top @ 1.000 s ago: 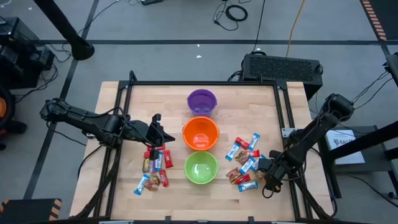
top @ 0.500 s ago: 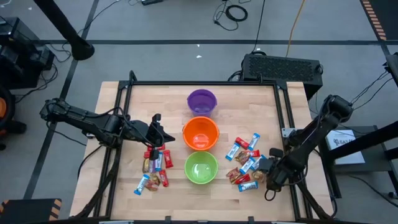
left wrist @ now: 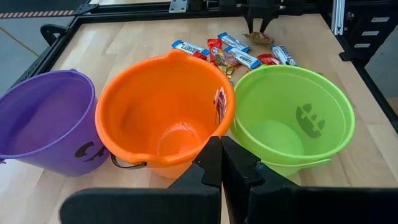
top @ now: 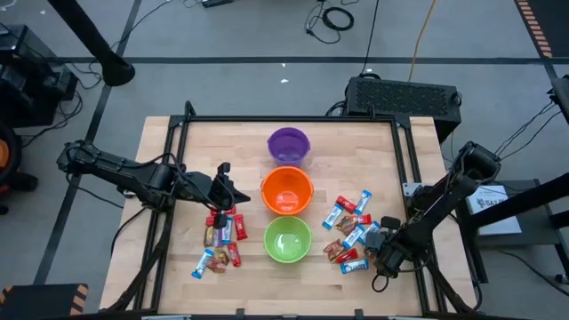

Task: Sort candy by brand, put in halloween buckets
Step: Put golden candy into the purple bucket, then put red chocolate bar into the orange bucket

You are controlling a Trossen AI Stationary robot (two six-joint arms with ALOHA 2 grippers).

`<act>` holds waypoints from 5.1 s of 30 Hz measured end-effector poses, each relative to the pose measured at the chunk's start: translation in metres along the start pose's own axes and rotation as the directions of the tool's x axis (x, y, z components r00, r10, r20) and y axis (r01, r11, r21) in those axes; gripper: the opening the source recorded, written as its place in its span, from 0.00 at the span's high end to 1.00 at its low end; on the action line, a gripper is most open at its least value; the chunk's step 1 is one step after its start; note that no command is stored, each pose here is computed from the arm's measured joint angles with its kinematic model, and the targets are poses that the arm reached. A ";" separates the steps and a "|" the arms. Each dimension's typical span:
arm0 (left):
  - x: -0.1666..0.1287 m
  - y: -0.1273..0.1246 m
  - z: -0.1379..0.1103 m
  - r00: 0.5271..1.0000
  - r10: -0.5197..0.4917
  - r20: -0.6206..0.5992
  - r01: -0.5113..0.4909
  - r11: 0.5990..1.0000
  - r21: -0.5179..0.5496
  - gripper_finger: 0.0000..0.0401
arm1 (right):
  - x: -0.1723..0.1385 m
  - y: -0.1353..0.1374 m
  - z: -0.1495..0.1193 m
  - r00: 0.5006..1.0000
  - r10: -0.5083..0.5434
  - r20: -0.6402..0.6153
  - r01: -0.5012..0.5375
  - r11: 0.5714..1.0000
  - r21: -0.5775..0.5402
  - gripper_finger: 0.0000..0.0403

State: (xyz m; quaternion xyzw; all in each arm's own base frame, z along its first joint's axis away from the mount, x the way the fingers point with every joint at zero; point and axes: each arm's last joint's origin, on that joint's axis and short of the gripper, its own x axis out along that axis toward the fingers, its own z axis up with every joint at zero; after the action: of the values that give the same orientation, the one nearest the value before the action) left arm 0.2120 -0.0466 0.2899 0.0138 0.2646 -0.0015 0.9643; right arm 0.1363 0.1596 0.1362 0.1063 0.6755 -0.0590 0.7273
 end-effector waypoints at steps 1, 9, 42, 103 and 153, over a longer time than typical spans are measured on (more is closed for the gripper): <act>0.000 0.000 0.000 1.000 0.000 0.000 0.000 1.000 0.000 1.00 | -0.002 0.000 0.000 1.000 0.010 0.001 -0.010 1.000 0.001 0.87; 0.000 0.000 0.001 1.000 -0.001 0.005 0.001 1.000 0.000 1.00 | -0.022 -0.003 -0.001 0.992 0.113 0.049 -0.116 0.992 0.046 0.97; 0.000 0.000 0.008 0.996 0.033 0.085 -0.034 0.999 0.008 1.00 | -0.189 -0.044 0.055 -0.041 0.205 0.978 0.485 0.860 -0.160 1.00; -0.001 0.002 0.012 0.989 0.081 0.122 -0.084 0.996 0.018 1.00 | -0.118 -0.174 0.194 0.100 -0.424 0.900 0.065 0.906 0.419 1.00; 0.003 0.000 -0.089 0.862 0.139 -0.488 -0.329 0.885 -0.329 0.78 | -0.144 -0.064 0.140 0.408 0.263 0.875 0.009 0.957 -0.291 0.60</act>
State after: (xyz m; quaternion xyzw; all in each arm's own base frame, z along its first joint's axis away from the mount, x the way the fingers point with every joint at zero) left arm 0.1695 -0.0445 0.2122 -0.1512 0.4717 0.1755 0.8508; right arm 0.2453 0.0560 0.2835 0.0165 0.1677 0.0345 0.9851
